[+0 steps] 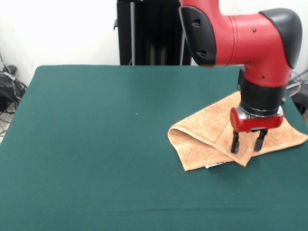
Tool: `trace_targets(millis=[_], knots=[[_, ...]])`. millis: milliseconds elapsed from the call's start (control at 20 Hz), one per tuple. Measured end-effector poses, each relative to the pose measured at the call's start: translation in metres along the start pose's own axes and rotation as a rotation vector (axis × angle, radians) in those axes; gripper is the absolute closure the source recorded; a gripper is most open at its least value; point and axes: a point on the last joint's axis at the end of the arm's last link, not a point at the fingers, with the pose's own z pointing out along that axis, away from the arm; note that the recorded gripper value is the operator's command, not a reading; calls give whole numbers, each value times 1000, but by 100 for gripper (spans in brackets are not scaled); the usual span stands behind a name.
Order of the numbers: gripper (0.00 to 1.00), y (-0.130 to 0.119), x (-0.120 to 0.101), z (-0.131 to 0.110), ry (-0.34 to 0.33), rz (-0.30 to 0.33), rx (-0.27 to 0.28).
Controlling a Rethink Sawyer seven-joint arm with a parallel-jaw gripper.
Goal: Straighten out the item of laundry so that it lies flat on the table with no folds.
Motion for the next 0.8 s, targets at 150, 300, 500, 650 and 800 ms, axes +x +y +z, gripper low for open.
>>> trace_targets(millis=[150, 300, 500, 650, 800], knots=[[0, 0, 0, -2, 0, 3, -1], [0, 0, 3, -19, -1, 2, 3], [0, 0, 4, -52, -15, -5, 14], [0, 0, -1, -71, -37, -7, 19], [0, -1, -3, -78, -45, -7, 21]])
